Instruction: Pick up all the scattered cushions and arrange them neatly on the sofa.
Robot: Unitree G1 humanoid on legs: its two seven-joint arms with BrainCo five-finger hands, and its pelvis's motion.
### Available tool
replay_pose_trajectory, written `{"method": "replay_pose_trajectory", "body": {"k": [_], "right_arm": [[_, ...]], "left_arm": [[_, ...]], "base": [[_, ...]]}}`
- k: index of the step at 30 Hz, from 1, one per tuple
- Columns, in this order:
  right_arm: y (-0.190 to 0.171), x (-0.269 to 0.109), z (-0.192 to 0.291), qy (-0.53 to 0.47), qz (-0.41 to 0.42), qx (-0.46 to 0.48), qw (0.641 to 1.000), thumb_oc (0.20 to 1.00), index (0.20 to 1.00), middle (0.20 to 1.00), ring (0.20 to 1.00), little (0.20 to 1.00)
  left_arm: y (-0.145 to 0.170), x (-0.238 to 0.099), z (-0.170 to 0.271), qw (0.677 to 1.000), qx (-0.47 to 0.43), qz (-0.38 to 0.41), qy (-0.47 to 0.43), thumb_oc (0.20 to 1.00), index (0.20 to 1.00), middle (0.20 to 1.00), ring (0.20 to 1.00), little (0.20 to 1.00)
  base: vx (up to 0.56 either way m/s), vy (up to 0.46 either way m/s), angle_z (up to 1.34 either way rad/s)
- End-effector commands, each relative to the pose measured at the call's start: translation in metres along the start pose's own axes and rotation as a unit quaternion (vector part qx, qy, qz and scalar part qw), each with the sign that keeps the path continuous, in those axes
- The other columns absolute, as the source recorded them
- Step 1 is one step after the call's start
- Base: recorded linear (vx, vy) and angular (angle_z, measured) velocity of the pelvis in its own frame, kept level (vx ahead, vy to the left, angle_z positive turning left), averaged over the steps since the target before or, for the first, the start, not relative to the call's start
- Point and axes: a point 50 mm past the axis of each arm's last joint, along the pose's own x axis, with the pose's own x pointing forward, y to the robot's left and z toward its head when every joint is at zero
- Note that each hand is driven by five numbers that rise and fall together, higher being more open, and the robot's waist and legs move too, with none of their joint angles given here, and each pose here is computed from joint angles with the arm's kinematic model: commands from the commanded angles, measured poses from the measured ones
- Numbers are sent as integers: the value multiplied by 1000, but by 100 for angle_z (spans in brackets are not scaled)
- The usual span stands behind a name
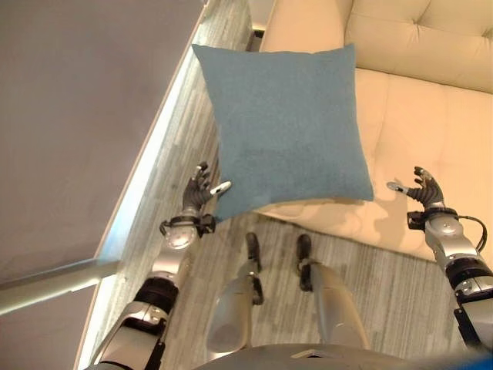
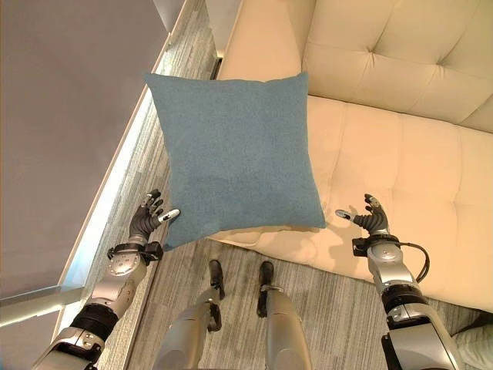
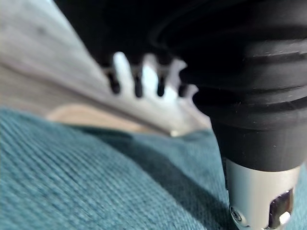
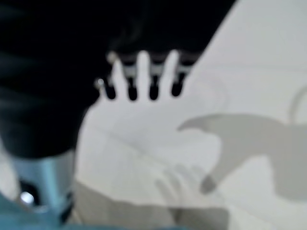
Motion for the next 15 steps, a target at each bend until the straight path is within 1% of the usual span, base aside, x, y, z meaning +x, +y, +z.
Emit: {"method": "replay_pose_trajectory", "body": {"k": [1, 7, 14, 15], "right_arm": [[4, 4, 11, -26, 1, 45, 999, 1000, 1000, 1000, 1000, 1000], [-1, 12, 34, -50, -6, 135, 990, 1000, 1000, 1000, 1000, 1000], [6, 18, 63, -89, 17, 169, 981, 1000, 1000, 1000, 1000, 1000], [8, 20, 73, -103, 24, 182, 978, 1000, 1000, 1000, 1000, 1000]], "left_arm": [[2, 4, 31, 997, 6, -5, -78, 1000, 1000, 1000, 1000, 1000], [-1, 9, 45, 994, 25, -20, -103, 1000, 1000, 1000, 1000, 1000], [-7, 14, 64, 990, 15, -27, -141, 1000, 1000, 1000, 1000, 1000], [-9, 15, 72, 987, 12, -31, -156, 1000, 1000, 1000, 1000, 1000]], "base": [[-12, -42, 3], [-1, -5, 1], [0, 0, 0], [0, 0, 0]]}}
